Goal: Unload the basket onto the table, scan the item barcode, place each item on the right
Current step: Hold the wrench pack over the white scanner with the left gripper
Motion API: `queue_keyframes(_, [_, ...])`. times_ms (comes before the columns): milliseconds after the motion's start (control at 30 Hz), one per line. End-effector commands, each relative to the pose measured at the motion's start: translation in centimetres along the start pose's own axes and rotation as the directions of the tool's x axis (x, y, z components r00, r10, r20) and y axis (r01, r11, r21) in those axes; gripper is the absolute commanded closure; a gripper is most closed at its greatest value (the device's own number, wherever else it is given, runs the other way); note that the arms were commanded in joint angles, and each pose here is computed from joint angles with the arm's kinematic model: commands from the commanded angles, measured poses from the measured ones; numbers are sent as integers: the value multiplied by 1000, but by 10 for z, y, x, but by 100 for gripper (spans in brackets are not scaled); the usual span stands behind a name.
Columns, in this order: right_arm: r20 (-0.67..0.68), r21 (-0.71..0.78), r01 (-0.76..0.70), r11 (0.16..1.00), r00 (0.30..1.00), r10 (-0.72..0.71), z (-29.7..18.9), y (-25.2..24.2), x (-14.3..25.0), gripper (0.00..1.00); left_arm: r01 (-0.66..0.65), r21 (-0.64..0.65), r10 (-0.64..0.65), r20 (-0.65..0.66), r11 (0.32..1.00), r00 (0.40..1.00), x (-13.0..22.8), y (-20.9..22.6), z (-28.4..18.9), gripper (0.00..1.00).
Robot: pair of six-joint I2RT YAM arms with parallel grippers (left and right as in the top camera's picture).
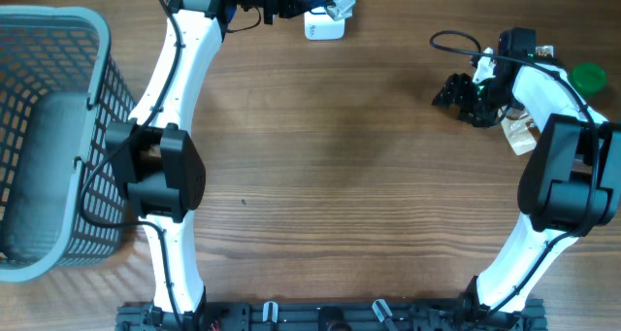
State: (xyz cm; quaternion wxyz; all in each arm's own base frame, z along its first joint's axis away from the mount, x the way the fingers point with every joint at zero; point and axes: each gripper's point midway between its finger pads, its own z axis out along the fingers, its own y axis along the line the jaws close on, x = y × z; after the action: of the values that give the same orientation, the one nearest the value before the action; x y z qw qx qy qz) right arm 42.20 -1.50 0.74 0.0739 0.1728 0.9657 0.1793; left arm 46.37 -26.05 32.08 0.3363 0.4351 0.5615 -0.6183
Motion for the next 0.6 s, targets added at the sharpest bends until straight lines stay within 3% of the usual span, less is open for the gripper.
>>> queue_keyframes(0, [-48,149,-9,989,999,16,19,-39,14,27,-5,36,5,-3,999,1000,-13,-19,3,96])
queue_keyframes(567, [-28,145,-6,989,1000,10,19,-38,9,28,20,36,-20,-4,999,1000,-13,-19,3,96])
